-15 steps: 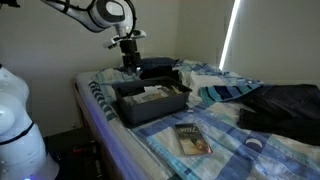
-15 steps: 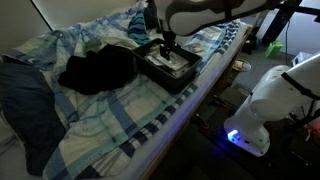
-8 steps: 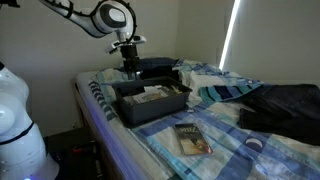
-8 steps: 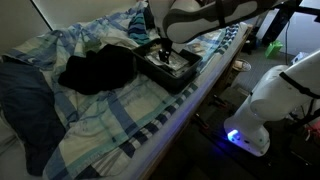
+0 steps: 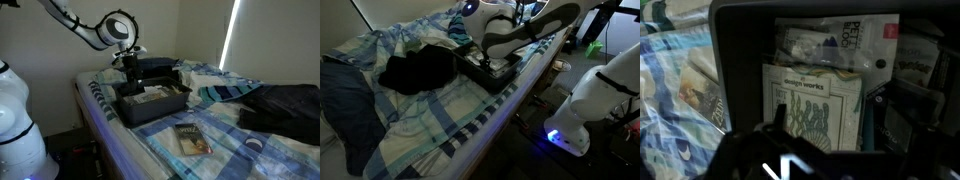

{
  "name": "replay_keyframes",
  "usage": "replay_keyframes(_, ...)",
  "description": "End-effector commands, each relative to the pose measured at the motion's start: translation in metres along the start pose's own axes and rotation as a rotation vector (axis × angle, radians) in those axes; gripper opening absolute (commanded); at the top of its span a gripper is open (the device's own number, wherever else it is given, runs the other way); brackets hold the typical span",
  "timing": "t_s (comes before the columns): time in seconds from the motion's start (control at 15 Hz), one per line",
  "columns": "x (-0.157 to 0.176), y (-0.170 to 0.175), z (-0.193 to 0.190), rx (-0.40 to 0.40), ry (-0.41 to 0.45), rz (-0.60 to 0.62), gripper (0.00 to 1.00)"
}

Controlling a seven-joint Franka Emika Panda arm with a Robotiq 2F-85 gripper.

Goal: Take the package out of the box

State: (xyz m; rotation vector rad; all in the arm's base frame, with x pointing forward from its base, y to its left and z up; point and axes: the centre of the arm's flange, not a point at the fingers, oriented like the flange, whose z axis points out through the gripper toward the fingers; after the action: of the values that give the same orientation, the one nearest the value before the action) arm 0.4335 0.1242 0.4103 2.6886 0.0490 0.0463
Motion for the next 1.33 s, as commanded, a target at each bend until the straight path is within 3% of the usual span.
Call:
replay_keyframes(0.0, 0.002, -0.010, 0.018, -0.036, 0.000, 0.022, 1.00)
replay_keyframes(0.53, 0.005, -0.022, 0.037, -0.064, -0.033, 0.023, 1.00)
replay_keyframes(1.27, 0.016, 0.013, 0.039, -0.126, -0.007, 0.101, 1.00)
